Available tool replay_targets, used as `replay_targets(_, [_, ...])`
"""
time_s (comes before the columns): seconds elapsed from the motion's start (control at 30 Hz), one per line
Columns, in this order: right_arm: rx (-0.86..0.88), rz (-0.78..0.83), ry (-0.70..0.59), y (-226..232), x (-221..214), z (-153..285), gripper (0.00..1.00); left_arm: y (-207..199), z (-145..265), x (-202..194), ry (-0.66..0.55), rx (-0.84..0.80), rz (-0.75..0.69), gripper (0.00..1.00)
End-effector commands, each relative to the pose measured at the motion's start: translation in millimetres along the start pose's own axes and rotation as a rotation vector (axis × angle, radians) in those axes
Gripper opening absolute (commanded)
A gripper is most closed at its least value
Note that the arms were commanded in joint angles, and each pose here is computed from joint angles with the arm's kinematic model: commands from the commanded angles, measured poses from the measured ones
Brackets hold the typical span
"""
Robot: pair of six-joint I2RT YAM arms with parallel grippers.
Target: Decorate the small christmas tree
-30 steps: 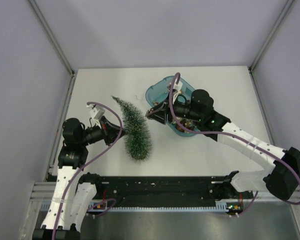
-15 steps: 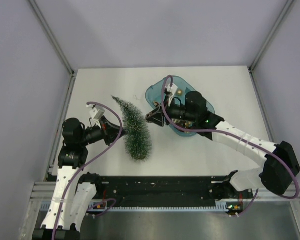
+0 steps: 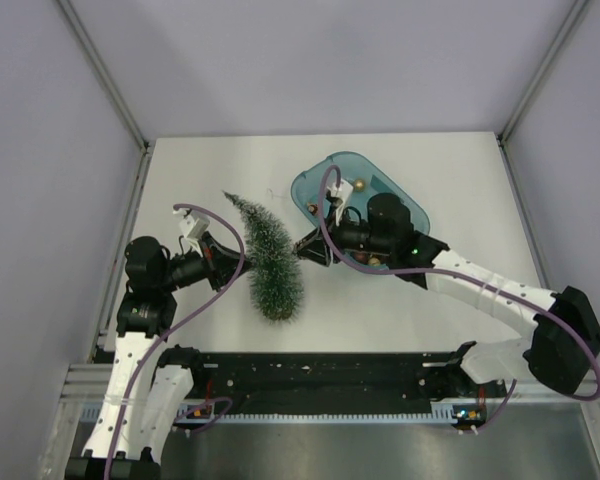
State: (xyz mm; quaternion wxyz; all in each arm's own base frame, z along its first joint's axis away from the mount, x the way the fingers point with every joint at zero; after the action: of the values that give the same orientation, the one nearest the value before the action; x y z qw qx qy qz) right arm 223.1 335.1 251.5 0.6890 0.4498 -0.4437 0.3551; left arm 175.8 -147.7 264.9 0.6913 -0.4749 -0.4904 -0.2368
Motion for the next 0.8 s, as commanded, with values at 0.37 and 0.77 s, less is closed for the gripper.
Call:
replay_targets(0.37, [0.052,0.053,-0.137,29,43,21,0.08,-8,1,8,-0.028,-0.036,-0.048,0.0])
replay_targets(0.77, [0.066,0.047,-0.145,24,48,2,0.08,-9,1,8,-0.027,-0.043,-0.045,0.0])
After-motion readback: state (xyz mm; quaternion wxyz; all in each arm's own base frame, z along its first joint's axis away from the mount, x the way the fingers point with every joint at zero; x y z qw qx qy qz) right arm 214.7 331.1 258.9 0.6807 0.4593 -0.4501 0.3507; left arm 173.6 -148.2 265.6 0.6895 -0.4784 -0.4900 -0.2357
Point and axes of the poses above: each gripper's point midway between its finger pads, its own z axis back along the fingers, its own y axis along the line the jaws close on, x = y × z, the point moved 2 cm from there along z, back along the fingers, and after that the axes turned 1 degree about z, right-handed, at the moved point
